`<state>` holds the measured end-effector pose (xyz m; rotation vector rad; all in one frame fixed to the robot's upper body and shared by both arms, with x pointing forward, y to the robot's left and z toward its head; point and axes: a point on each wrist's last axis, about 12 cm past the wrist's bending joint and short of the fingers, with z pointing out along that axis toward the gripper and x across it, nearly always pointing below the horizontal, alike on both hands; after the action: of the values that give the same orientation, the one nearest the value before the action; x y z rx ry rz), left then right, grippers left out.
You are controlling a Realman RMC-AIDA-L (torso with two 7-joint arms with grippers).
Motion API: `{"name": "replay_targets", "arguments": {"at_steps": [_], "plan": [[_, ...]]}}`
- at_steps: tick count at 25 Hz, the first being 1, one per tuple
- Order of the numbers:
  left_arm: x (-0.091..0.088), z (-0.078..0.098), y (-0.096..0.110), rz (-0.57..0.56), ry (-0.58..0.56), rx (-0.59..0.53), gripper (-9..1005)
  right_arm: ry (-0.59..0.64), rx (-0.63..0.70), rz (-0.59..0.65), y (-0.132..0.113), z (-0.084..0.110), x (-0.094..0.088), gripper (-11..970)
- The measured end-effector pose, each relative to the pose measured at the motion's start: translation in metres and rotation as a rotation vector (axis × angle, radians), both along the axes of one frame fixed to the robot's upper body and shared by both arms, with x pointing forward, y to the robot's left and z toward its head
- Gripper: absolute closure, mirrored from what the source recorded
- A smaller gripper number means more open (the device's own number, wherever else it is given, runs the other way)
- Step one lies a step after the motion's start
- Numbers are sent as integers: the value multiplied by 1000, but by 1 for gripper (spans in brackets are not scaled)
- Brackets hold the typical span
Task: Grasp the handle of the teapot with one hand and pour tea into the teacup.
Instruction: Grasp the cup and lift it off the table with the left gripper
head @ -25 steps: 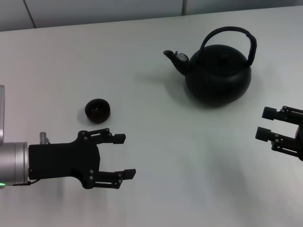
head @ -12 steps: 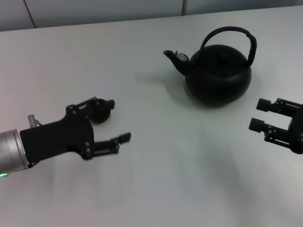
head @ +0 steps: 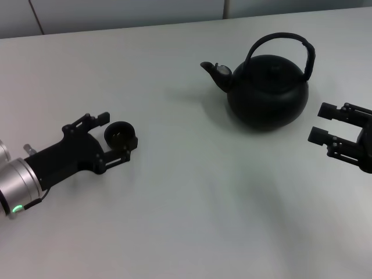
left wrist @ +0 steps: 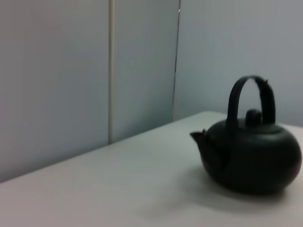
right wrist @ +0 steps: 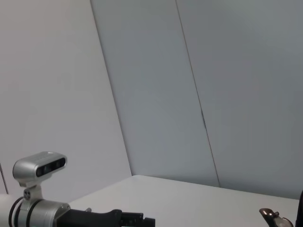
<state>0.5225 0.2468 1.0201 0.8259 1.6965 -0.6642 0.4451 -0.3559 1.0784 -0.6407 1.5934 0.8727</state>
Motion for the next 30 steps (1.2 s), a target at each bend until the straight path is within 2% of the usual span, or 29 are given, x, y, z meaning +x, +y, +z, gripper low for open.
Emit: {"name": "replay_targets", "arguments": {"at_steps": [10, 17, 30], "plan": [[-11, -10, 10, 33, -7, 49, 232, -2, 0, 1, 1, 1, 2, 337], [-9, -15, 15, 68, 0, 98, 243, -5, 2, 3, 2, 1, 4, 337], [-2, -16, 7, 51, 2, 124, 263, -4, 3, 3, 2, 1, 4, 338]]}}
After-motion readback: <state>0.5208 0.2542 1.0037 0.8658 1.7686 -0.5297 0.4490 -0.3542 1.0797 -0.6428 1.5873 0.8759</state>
